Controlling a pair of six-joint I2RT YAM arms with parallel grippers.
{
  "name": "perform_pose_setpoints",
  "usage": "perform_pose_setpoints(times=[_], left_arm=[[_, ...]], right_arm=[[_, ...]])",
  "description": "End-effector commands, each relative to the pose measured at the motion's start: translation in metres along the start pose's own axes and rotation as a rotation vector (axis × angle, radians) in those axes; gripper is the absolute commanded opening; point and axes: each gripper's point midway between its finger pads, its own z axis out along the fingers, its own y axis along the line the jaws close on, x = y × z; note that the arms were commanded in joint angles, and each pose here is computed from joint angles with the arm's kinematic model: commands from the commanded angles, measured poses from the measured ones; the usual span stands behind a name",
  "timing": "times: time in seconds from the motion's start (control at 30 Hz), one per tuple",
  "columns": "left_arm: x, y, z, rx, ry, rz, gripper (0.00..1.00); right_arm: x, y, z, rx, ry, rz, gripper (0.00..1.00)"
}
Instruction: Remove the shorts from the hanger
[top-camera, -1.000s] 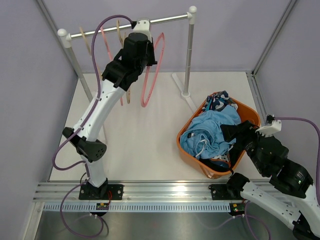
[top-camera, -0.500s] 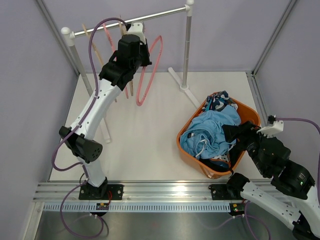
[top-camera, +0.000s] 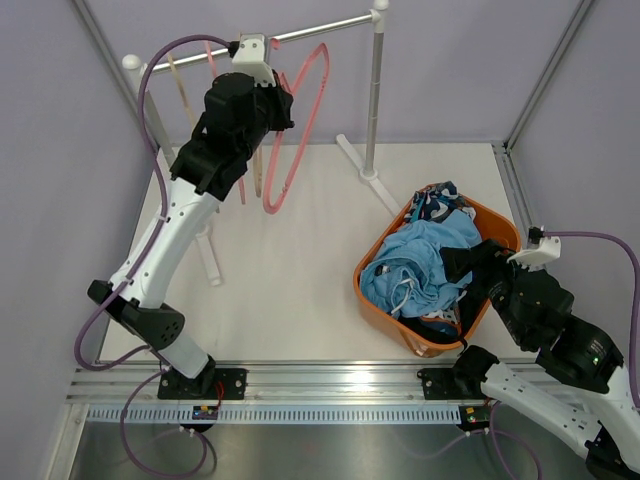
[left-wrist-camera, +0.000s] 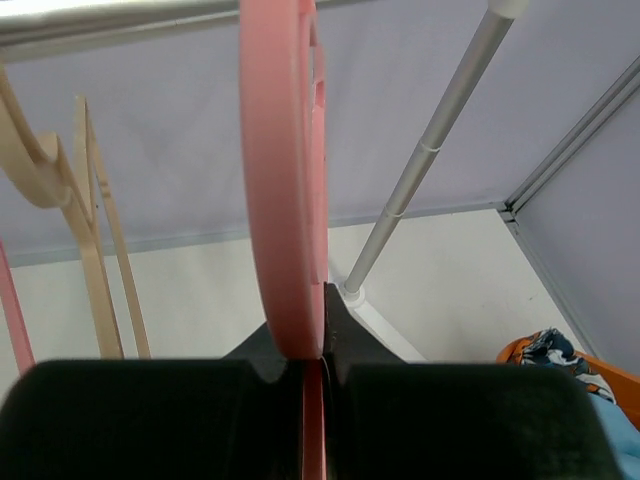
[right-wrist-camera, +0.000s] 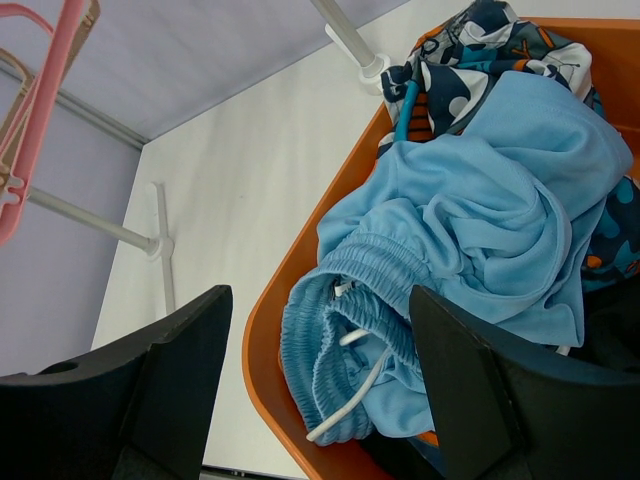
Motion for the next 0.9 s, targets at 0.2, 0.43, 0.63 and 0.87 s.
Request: perform_pose_setpoints(times=[0.2, 0.43, 0.63, 0.87], left_arm=[[-0.065, -0.009, 0.016, -0.015, -0.191, -0.047, 0.00], [-0.055, -0.009, 0.055, -0.059, -0.203, -0.059, 0.00], [-0.052, -0.001, 0.072, -0.103, -0.231, -0.045, 0.00], [-0.055, 0.010, 0.078, -0.159, -0.266, -0.026, 0.00]], right_arm=[[-0.010, 0.003, 0.001, -0.006, -0.039, -0.012, 0.81], [-0.013, -0.004, -0.003, 0.012, -0.056, -0.015, 0.83], [-0.017, -0.011, -0.008, 0.025, -0.071, -0.018, 0.84], [-0.017, -0.017, -0.011, 0.038, -0.077, -0.020, 0.85]])
